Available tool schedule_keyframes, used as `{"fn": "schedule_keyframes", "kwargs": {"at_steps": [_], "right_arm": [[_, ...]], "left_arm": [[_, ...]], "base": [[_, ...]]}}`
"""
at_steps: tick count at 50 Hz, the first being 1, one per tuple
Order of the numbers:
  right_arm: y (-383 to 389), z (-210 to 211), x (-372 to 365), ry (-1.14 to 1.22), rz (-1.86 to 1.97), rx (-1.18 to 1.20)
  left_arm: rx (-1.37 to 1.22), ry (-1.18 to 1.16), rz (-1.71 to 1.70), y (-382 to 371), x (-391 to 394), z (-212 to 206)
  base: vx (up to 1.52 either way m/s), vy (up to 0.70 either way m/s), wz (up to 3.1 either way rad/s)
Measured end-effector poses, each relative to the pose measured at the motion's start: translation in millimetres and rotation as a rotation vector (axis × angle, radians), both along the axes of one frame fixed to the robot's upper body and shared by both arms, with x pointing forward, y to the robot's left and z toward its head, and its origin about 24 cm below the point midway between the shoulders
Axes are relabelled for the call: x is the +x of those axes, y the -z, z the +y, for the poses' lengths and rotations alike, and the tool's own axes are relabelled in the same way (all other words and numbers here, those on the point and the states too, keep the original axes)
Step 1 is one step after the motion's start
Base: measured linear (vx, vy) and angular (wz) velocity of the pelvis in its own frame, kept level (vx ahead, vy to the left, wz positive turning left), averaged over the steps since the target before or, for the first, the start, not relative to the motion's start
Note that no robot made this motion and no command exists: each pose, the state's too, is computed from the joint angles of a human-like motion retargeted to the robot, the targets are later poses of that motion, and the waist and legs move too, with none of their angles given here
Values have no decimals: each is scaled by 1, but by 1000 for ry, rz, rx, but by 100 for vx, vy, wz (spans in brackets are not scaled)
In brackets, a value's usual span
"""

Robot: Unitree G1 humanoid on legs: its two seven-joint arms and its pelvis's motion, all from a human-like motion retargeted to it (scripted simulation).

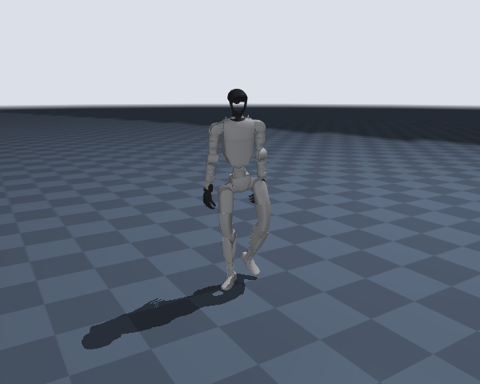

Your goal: In place motions

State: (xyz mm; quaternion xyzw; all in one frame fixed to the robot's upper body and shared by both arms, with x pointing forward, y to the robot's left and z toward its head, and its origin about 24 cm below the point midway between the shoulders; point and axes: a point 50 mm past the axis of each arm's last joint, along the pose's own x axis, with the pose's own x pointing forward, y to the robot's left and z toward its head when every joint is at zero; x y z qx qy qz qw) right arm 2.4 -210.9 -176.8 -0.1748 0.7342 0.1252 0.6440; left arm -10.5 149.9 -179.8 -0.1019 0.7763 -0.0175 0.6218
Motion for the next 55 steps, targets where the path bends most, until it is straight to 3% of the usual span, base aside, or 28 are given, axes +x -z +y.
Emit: {"fn": "schedule_keyframes", "kwargs": {"at_steps": [10, 28, 55], "right_arm": [[0, -1, 18, 15, -112, 28], [2, 14, 6, -76, -45, 62], [-2, -9, 26, -48, -75, 28]], "left_arm": [[-34, 129, 7, 0, -6, -8], [-59, 55, 14, -1, -4, -3], [-37, 134, -56, 1, 16, -2]], "base": [[18, 16, -121], [7, 8, -59], [-12, -6, 61]]}}
